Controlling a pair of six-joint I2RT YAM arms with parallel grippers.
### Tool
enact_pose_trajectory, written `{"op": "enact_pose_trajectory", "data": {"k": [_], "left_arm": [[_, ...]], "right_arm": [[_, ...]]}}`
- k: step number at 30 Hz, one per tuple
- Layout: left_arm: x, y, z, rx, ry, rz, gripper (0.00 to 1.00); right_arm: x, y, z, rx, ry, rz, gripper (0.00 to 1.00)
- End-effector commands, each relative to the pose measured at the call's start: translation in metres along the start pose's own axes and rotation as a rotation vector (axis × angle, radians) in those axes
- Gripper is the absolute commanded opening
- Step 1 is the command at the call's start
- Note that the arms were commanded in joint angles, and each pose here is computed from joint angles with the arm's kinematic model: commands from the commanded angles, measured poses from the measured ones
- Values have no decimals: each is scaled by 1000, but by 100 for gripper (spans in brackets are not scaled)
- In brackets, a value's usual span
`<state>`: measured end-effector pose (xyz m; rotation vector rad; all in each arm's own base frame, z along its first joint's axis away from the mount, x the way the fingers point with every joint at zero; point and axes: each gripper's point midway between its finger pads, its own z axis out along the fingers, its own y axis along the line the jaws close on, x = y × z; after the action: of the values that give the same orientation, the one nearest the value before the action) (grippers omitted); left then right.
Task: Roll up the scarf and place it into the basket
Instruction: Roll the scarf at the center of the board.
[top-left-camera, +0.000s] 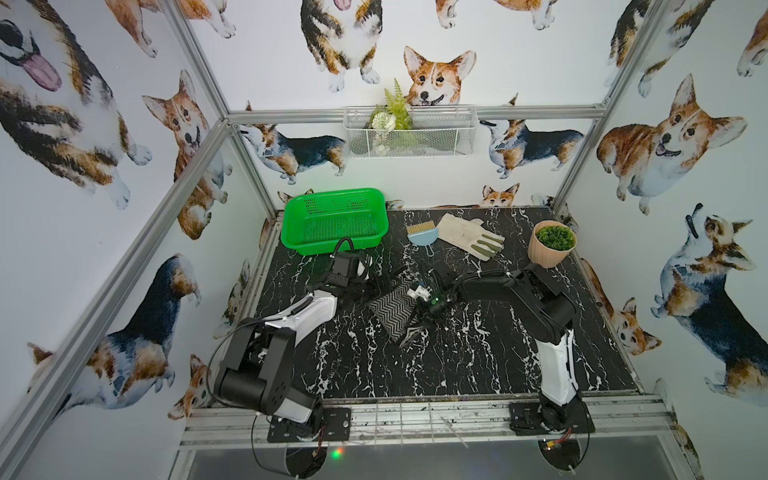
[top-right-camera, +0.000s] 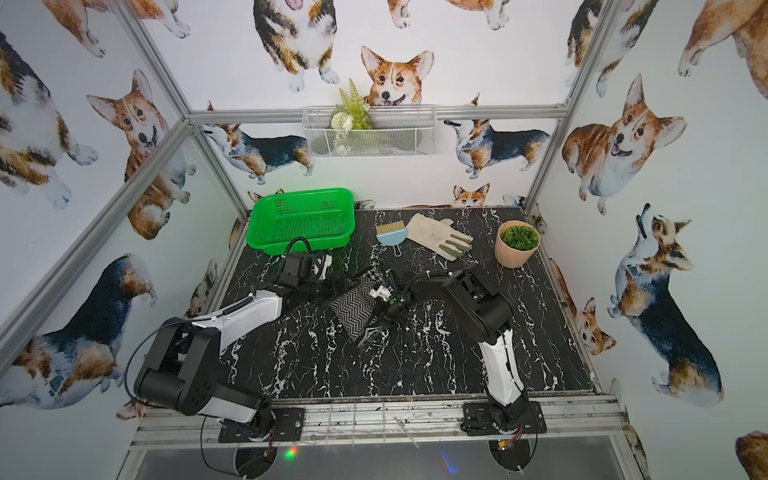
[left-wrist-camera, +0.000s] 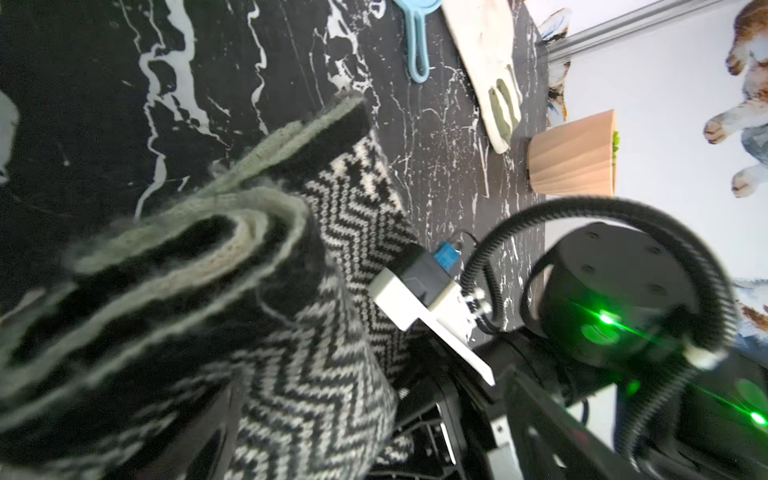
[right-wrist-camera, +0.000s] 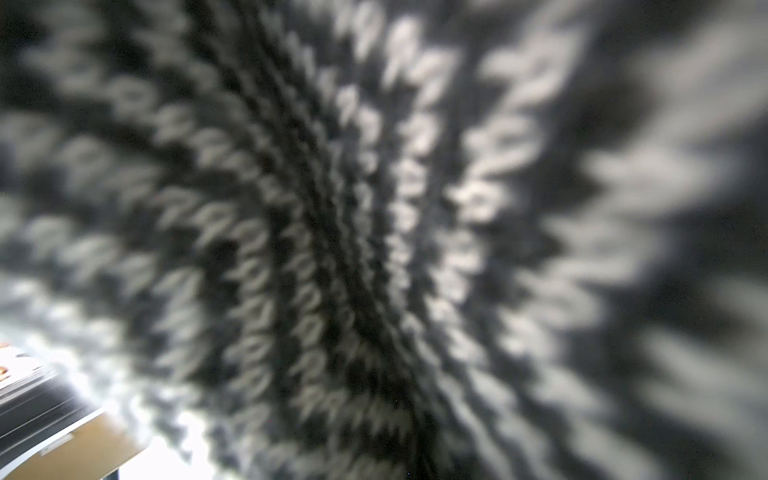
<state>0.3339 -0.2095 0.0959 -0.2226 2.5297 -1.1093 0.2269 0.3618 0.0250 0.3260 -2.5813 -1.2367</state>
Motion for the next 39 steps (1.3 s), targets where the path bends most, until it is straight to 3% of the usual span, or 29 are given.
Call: {"op": "enact_pose_trajectory", "data": {"k": [1, 7, 9, 12, 13, 14, 18, 24, 28, 39], "left_arm": [[-11, 13, 15, -18, -47, -30, 100], [3, 48, 32, -121, -3, -105, 100], [7, 52, 34, -144, 4, -107, 100], [11, 56, 36, -186, 30, -105, 100], [12, 57, 36, -193, 34, -109, 100], [15, 57, 37, -196, 44, -112, 100], [17, 54, 39, -183, 57, -117, 100], [18, 47, 37, -160, 63, -128, 100], [18, 41, 35, -148, 75, -132, 100], [16, 31, 31, -118, 74, -148, 100]], "right_arm": [[-3, -34, -13, 230, -107, 41, 21], [0, -18, -34, 329, -197, -36, 44], [1, -11, -45, 373, -248, -69, 48], [3, 6, -74, 538, -384, -177, 56], [4, 14, -87, 617, -444, -228, 87], [6, 22, -98, 691, -495, -282, 100], [15, 52, -111, 898, -590, -451, 100], [16, 56, -70, 1136, -517, -637, 100], [17, 51, -37, 1153, -473, -697, 96], [17, 18, 3, 1185, -365, -731, 92]]}}
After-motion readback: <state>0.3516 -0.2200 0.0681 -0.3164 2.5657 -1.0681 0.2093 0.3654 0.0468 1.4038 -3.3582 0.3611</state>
